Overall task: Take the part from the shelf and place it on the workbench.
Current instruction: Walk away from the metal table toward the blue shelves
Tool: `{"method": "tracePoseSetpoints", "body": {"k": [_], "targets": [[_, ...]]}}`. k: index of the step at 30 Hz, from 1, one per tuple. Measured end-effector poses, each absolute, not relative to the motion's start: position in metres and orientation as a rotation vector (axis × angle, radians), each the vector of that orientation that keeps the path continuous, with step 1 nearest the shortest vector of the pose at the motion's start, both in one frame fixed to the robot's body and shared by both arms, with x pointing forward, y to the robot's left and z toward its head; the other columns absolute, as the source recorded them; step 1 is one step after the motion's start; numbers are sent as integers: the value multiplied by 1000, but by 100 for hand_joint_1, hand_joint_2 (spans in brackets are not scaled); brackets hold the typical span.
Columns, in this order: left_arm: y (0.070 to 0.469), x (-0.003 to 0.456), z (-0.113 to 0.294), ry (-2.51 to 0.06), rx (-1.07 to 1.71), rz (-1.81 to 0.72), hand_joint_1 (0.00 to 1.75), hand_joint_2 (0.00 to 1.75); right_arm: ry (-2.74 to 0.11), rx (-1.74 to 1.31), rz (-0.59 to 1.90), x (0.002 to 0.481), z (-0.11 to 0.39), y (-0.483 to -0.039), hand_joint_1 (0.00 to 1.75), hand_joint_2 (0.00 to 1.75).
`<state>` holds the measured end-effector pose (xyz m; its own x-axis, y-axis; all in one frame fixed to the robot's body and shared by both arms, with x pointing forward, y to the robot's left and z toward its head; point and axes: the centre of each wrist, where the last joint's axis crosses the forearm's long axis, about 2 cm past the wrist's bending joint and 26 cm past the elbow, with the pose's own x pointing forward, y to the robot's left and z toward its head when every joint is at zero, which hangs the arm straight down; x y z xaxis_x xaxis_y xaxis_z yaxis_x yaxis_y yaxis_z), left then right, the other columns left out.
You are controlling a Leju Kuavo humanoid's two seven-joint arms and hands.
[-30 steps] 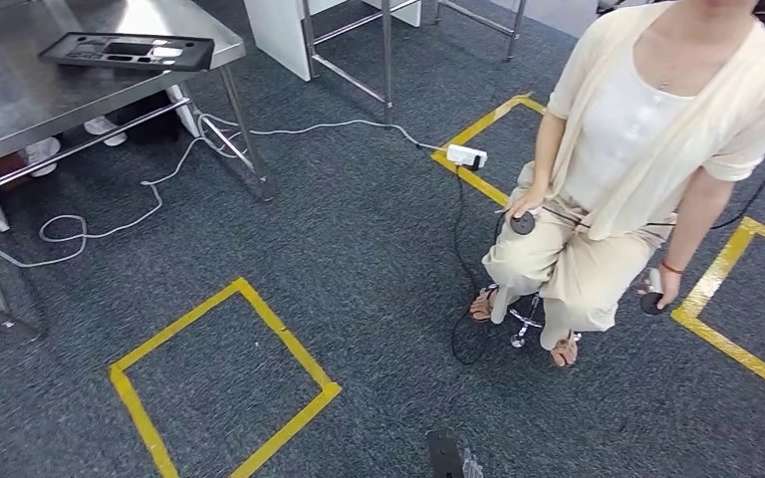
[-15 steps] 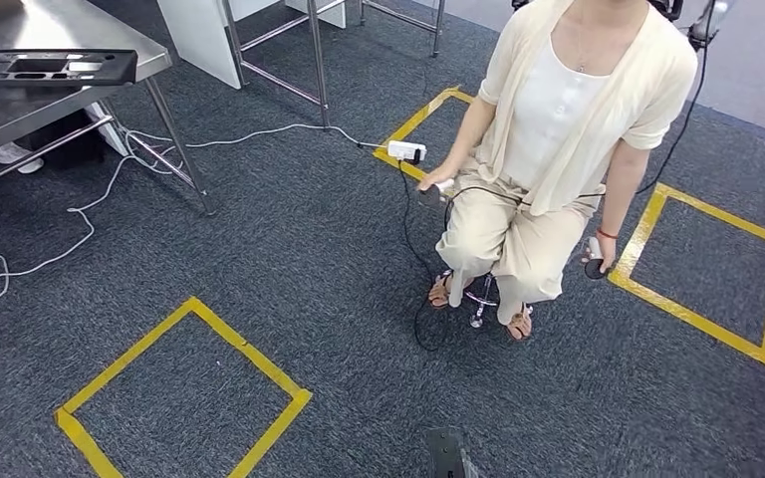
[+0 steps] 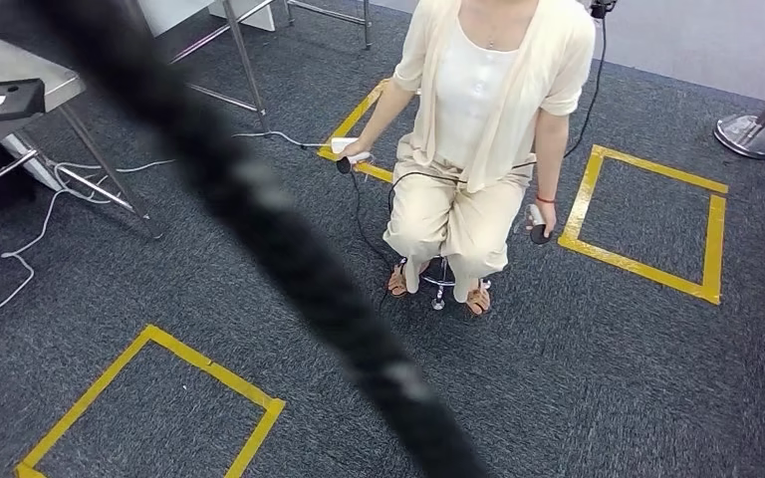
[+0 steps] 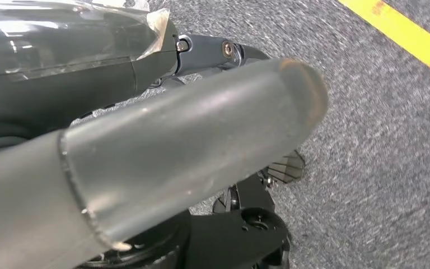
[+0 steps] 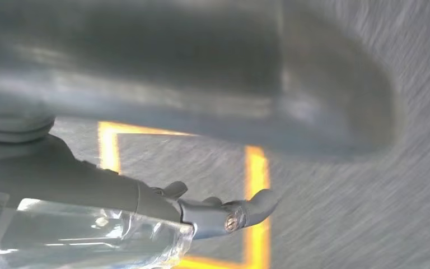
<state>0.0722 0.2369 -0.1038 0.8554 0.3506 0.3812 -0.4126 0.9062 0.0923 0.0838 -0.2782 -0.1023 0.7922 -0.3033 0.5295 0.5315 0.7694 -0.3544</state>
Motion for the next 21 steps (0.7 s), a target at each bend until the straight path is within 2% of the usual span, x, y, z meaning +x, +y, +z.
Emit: {"method": "tracePoseSetpoints", "body": {"k": [6, 10, 14, 21], "targets": [[239, 70, -104, -359, 178, 411, 0, 0, -361, -552, -557, 71, -105, -294, 0, 0], [240, 69, -105, -362, 176, 433, 0, 0, -152, -582, -635, 67, -105, -297, 0, 0], [242, 69, -105, -362, 182, 443, 0, 0, 42, -598, -707, 59, -105, -290, 0, 0], [245, 67, -106, -339, 193, 414, 0, 0, 106, -586, -718, 52, -105, -272, 0, 0]]}}
